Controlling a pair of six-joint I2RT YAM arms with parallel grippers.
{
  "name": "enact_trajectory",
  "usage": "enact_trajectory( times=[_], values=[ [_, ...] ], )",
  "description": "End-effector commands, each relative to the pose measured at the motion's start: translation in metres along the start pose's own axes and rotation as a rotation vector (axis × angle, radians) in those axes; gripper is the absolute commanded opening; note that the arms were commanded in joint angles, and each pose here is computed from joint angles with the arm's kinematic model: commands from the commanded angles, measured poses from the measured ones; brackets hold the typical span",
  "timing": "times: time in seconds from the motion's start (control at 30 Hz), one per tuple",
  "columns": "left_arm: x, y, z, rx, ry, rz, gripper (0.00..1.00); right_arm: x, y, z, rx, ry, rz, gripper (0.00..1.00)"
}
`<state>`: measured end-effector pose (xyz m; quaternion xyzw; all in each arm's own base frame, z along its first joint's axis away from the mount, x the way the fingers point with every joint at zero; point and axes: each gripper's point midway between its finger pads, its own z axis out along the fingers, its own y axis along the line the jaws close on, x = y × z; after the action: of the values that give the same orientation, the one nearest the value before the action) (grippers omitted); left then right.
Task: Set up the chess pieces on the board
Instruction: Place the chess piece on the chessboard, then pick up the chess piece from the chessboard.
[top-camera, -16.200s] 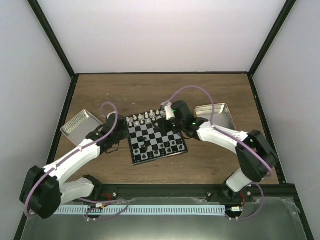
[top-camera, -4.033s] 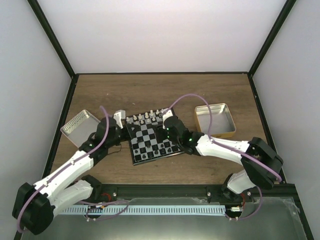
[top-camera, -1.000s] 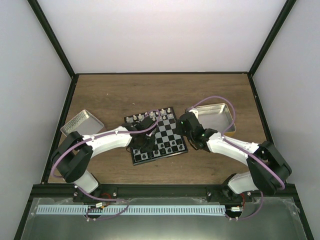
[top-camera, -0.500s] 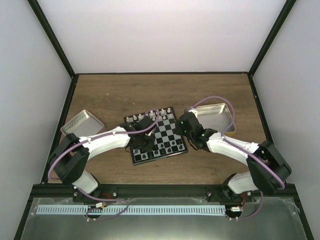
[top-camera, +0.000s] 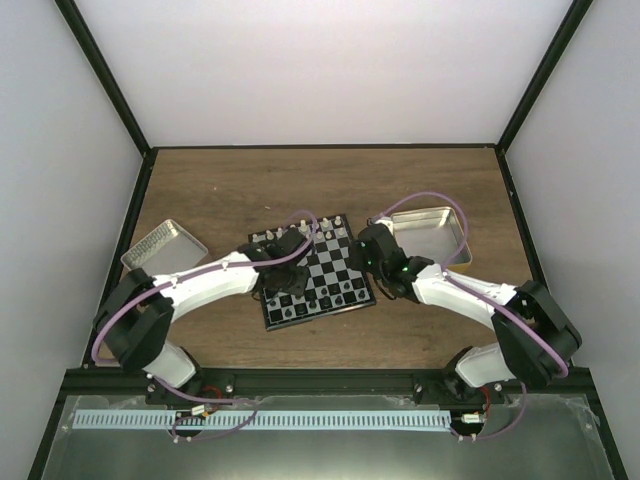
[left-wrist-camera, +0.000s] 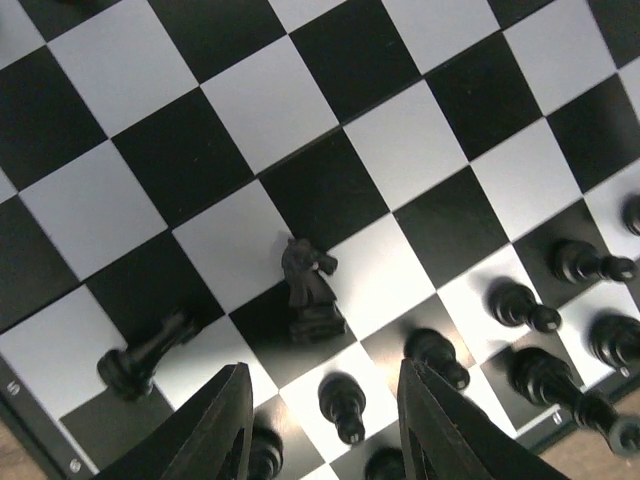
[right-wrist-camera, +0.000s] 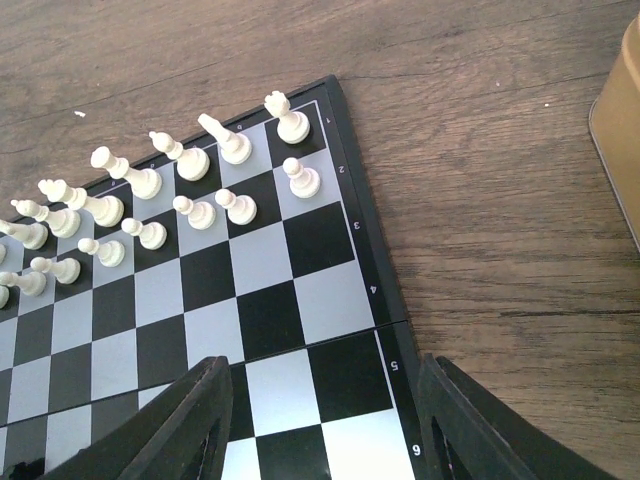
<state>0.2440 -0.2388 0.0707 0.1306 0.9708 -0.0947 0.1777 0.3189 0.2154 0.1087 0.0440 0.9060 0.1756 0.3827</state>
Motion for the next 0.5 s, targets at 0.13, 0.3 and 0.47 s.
enact_trajectory(
  times=[0.13,0.3,0.47],
  values=[
    [-0.02,-0.005,0.02,-0.012,-0.002,-0.007,0.42,-0.011,0.003,-0.002,-0.002,-0.025,0.004,0.53],
    [-0.013,-0.003,0.029,-0.014,0.029,-0.006,0.41,-0.01,0.001,-0.001,0.006,-0.027,0.001,0.53],
    [-0.007,-0.001,0.037,-0.026,0.049,-0.001,0.35,-0.009,0.0,0.0,0.006,-0.025,0.001,0.53]
  ],
)
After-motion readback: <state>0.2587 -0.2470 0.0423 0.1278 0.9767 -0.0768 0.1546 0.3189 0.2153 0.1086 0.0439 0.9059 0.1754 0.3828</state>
